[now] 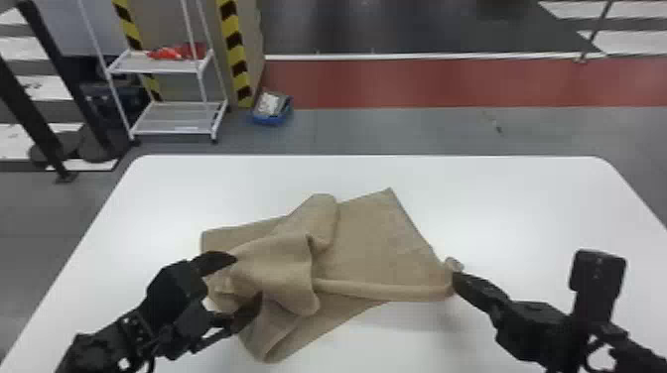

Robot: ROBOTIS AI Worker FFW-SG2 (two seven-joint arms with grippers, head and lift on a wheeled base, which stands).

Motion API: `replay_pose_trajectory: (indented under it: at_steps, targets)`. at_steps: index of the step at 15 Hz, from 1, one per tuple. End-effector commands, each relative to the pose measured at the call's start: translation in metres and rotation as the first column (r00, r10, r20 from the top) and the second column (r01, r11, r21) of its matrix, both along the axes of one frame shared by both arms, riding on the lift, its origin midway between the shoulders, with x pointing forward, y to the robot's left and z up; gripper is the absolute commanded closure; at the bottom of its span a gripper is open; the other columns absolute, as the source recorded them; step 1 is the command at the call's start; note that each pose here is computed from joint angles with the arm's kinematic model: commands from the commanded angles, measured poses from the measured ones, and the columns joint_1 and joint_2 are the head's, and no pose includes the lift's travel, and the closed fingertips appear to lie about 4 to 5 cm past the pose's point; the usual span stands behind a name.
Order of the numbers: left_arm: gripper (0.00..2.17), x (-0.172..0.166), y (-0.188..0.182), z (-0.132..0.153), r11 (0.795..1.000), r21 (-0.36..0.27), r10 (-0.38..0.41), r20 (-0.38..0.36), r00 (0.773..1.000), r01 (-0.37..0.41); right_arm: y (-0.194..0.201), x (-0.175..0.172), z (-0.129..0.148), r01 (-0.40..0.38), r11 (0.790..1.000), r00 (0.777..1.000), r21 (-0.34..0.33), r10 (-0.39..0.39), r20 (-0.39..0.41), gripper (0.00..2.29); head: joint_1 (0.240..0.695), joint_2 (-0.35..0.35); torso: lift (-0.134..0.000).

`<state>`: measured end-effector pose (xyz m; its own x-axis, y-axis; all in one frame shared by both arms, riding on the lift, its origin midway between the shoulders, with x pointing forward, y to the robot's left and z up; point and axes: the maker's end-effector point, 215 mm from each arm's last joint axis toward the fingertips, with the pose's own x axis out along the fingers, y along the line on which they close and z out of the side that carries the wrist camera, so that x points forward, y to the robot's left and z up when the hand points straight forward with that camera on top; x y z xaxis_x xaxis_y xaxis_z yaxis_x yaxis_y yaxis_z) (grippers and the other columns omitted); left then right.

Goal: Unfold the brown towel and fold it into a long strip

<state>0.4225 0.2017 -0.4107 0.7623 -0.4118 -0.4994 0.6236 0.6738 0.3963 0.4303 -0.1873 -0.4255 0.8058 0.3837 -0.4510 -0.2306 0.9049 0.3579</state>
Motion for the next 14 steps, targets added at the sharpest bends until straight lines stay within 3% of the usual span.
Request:
replay_pose_trajectory:
  at_steps: [1, 6, 14]
  targets:
    - [0.42, 0.001, 0.003, -0.004, 0.999, 0.043, -0.008, -0.007, 1.000, 0.008, 0.002, -0.002, 0.002, -0.003, 1.000, 1.000, 0.007, 0.003, 0.001, 1.75, 0.695, 0.019, -0.123]
    - [0.42, -0.006, 0.023, -0.015, 0.996, 0.084, 0.011, -0.038, 0.999, -0.008, 0.000, -0.002, 0.003, -0.001, 1.000, 1.000, 0.004, 0.001, 0.001, 1.75, 0.695, 0.036, -0.123]
    - [0.51, 0.006, 0.033, -0.028, 0.990, 0.129, 0.062, -0.020, 0.998, -0.059, -0.001, -0.004, -0.003, 0.001, 1.000, 1.000, 0.015, -0.001, -0.017, 1.75, 0.695, 0.061, -0.123]
